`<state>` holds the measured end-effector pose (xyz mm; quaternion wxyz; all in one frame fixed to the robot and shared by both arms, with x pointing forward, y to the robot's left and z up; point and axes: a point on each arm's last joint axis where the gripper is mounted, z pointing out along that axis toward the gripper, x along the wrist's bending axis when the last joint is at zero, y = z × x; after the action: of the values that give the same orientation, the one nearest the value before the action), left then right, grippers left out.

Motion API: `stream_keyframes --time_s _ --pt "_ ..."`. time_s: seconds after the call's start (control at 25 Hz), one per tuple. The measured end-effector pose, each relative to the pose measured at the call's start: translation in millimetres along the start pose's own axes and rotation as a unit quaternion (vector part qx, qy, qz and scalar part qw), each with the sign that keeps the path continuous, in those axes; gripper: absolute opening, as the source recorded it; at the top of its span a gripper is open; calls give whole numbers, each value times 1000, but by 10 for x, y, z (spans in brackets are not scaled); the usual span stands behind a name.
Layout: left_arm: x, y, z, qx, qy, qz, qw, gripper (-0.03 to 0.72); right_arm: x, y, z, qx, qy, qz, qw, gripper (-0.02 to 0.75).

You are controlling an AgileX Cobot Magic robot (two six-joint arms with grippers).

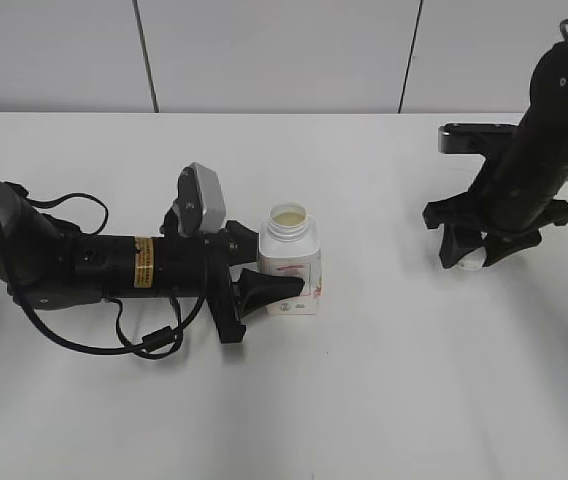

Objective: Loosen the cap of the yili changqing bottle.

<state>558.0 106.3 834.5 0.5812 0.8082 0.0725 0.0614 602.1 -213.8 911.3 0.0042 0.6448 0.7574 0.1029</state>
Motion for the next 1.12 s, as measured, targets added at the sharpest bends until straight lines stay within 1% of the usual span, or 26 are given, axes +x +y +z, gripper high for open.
stream_keyframes --time_s 0.16,0.4,0.48,0.56,0.6,0.64,0.76,0.92,1.0,1.12 --pt "0 0 0 0 0 0 1000 358 -23 20 144 -7 -3 37 999 392" --pt "0 0 0 0 0 1 1000 358 -42 12 246 0 -5 29 1000 400" --pt "0 0 0 0 0 1 1000 358 -42 17 244 -2 -5 28 1000 455" --pt "0 0 0 0 0 1 1000 358 -41 29 237 -4 -5 26 1000 544" --pt "0 0 0 0 0 1 1000 358 -40 35 233 -5 -5 25 1000 574" --pt "-2 -1 0 0 -1 2 1000 361 -39 38 228 -6 -5 19 1000 588" --pt "-11 -1 0 0 -6 4 1000 412 -36 32 212 -3 -4 8 1000 599" --pt "-24 -14 -22 3 -21 13 1000 520 -22 9 180 8 2 7 1000 595" --pt "-20 -27 -48 5 -27 17 999 547 -8 11 149 6 7 3 1000 593" --pt "-6 -54 -102 10 -37 23 999 559 10 21 87 -2 13 -1 1000 591"
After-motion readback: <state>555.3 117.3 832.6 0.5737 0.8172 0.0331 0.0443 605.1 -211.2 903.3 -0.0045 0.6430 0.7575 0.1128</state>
